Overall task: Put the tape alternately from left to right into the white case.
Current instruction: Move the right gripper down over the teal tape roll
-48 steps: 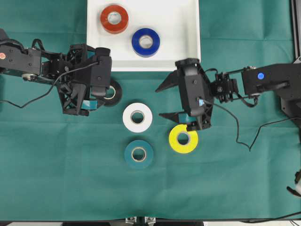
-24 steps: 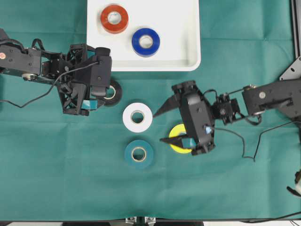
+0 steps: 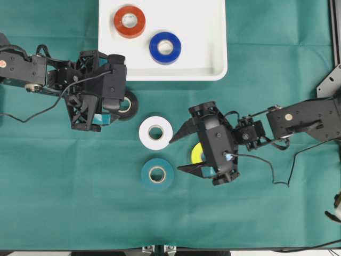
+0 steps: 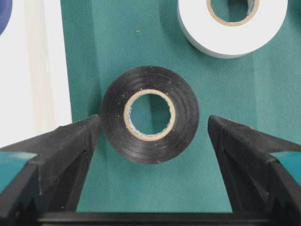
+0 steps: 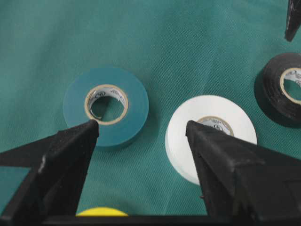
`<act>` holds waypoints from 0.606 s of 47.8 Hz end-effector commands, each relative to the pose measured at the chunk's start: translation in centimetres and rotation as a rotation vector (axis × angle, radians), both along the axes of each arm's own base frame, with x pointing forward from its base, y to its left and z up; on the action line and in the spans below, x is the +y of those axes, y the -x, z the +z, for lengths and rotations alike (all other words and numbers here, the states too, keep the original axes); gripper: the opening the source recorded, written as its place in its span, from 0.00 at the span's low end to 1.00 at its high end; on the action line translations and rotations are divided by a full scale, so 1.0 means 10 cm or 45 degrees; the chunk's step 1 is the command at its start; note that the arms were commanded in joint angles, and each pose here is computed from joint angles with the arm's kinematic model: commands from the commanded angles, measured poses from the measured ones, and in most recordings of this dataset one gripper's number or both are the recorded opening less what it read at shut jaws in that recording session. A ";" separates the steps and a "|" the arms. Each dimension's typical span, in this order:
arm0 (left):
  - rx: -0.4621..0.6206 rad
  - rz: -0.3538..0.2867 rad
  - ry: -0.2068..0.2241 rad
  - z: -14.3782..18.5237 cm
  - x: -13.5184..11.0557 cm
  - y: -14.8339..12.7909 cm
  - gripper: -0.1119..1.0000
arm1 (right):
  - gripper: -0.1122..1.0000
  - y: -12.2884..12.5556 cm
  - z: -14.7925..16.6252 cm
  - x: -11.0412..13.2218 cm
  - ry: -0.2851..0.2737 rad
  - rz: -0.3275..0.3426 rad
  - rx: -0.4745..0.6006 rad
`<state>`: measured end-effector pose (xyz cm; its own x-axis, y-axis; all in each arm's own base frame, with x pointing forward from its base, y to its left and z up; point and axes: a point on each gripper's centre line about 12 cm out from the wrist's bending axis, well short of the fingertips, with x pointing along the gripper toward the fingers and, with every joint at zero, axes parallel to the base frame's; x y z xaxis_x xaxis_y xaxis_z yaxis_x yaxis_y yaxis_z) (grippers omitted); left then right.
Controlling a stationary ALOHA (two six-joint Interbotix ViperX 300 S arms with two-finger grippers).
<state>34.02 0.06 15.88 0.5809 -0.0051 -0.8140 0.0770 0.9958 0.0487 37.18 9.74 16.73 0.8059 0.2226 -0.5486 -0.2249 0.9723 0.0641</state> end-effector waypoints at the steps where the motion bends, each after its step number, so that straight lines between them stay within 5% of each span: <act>1: -0.047 -0.001 0.003 0.09 -0.01 -0.03 0.79 | 0.82 -0.11 0.08 0.03 -0.001 0.008 -0.034; 14: -0.055 -0.002 0.001 0.08 -0.01 -0.04 0.79 | 0.75 -0.28 -0.03 0.08 0.110 0.032 0.120; 29: -0.051 -0.002 0.001 0.07 -0.01 -0.03 0.79 | 0.73 -0.53 -0.04 0.23 0.154 0.041 0.211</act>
